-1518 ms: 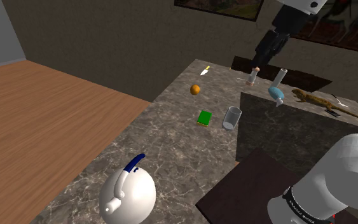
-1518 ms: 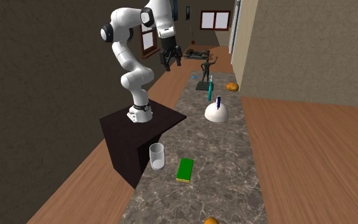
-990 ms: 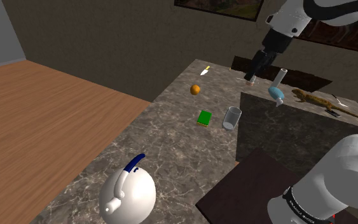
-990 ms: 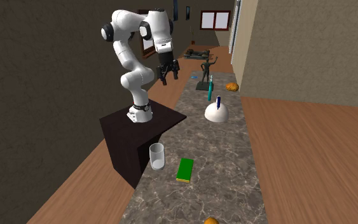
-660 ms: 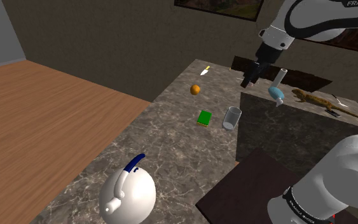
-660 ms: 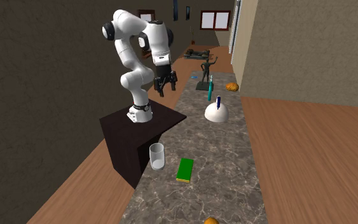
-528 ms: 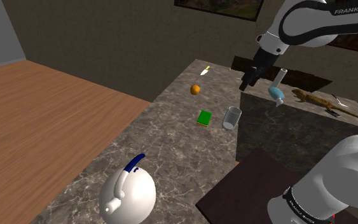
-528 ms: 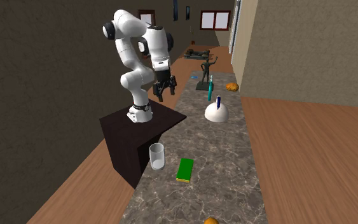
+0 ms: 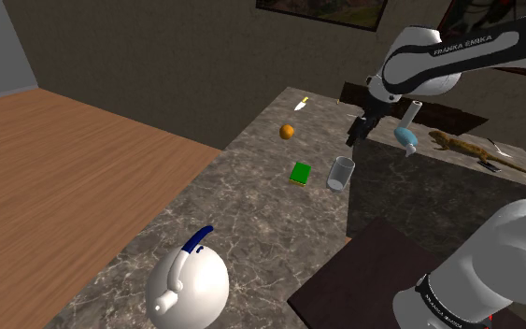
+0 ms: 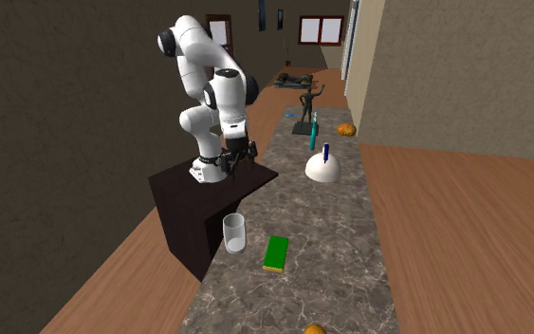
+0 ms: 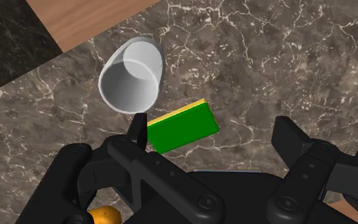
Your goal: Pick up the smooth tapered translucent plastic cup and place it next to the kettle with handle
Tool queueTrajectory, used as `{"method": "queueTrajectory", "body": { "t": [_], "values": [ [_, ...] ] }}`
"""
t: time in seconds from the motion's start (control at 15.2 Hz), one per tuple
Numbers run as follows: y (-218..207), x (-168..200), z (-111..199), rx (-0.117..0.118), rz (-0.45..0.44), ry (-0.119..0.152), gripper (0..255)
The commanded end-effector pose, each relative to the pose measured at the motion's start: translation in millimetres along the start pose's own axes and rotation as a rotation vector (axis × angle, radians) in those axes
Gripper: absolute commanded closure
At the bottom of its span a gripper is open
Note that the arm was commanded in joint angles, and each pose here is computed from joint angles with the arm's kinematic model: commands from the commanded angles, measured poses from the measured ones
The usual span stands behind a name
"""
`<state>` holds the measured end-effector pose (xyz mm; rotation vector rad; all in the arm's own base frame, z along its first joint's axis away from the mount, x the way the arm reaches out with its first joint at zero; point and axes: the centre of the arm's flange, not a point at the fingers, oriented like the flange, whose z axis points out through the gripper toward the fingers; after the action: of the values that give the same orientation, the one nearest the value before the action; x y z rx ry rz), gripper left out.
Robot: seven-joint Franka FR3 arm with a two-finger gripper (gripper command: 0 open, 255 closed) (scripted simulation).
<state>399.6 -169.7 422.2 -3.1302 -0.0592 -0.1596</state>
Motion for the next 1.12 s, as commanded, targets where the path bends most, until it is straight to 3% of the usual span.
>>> {"method": "queueTrajectory", "body": {
  "t": [0.0,0.73,1.06],
  "values": [
    [15.1,2.4,21.2,-0.008,0.000,-0.007,0],
    [107.1,22.2,127.7,-0.048,0.006,-0.047,0],
    [111.8,21.9,152.9,-0.049,0.006,-0.049,0]
  ]
}}
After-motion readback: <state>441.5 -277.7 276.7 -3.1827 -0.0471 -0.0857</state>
